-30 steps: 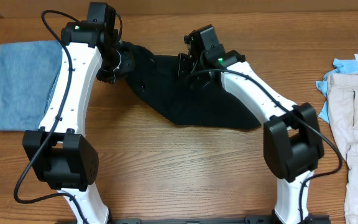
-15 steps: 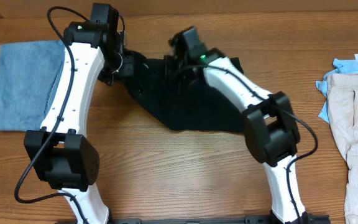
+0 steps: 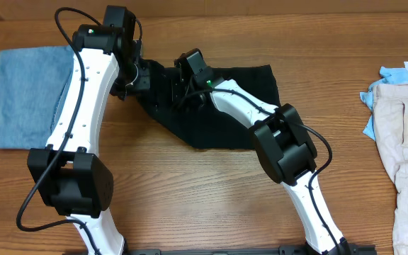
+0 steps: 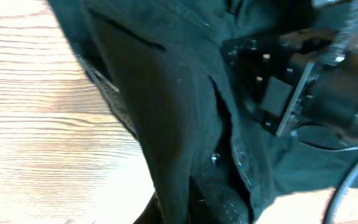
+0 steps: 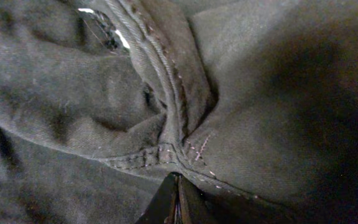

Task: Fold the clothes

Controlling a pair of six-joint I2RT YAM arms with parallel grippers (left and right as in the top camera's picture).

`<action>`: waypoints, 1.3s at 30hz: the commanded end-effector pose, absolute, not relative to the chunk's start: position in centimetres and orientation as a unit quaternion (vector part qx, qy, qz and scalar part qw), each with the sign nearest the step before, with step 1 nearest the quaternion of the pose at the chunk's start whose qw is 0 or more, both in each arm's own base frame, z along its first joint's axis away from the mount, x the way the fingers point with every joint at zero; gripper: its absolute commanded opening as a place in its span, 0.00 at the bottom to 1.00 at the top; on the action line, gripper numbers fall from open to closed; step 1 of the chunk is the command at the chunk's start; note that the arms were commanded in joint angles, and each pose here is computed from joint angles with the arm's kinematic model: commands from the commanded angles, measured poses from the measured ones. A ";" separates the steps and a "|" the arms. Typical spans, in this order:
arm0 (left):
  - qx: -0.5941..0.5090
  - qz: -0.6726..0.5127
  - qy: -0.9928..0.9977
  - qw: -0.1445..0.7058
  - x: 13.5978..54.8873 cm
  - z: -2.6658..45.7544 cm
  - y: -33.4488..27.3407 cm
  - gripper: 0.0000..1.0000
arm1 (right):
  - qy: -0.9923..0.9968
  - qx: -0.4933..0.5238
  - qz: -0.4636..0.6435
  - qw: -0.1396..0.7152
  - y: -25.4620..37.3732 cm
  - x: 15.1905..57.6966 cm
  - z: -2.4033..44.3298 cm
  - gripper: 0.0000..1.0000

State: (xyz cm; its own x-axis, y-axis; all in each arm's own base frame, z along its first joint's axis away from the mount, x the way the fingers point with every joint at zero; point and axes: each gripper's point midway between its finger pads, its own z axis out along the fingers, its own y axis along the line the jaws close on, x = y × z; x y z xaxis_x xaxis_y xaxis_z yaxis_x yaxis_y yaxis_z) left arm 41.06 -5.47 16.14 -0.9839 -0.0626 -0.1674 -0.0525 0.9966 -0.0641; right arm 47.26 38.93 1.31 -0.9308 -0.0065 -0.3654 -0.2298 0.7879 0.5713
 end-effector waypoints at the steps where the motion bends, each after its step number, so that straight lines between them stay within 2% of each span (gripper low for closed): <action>1: -0.014 0.006 0.987 0.159 41.6 20.5 -4.8 0.04 | 0.903 -0.094 0.364 0.206 39.2 49.1 6.4 0.04; 3: 0.011 0.007 0.982 0.186 41.5 22.3 -5.1 0.04 | 0.894 -0.081 0.391 0.203 36.6 50.0 11.7 0.04; 6: 0.040 0.011 0.975 0.217 42.3 23.6 -5.3 0.04 | 0.916 -0.042 0.365 0.162 30.8 48.5 15.0 0.04; 9: 0.062 0.023 0.970 0.232 42.9 24.0 -5.4 0.04 | 0.945 -0.001 0.322 0.059 28.0 44.2 13.0 0.04; 12: 0.100 0.035 0.964 0.244 43.2 24.2 -6.9 0.04 | 0.949 -0.018 0.314 0.001 30.2 40.6 10.0 0.04; 18: 0.157 0.077 0.951 0.256 42.7 24.7 -10.2 0.04 | 0.942 -0.021 0.335 -0.013 34.4 37.4 4.3 0.04; 21: 0.181 0.082 0.946 0.256 42.0 24.9 -11.9 0.04 | 0.928 -0.026 0.372 -0.004 35.0 36.8 2.1 0.04; 29: 0.265 0.092 0.932 0.229 38.2 24.4 -17.1 0.04 | 0.913 -0.040 0.405 -0.001 35.6 36.7 2.3 0.04; 34: 0.287 0.082 0.933 0.201 36.3 23.8 -18.2 0.04 | 0.913 -0.038 0.405 0.001 35.3 37.0 2.3 0.04; 37: 0.288 0.082 0.934 0.196 36.1 23.7 -18.1 0.04 | 0.901 -0.064 0.429 0.022 33.8 38.6 3.5 0.04; 39: 0.289 0.083 0.934 0.192 35.9 23.6 -18.0 0.04 | 0.886 -0.061 0.459 0.037 32.2 40.2 5.9 0.04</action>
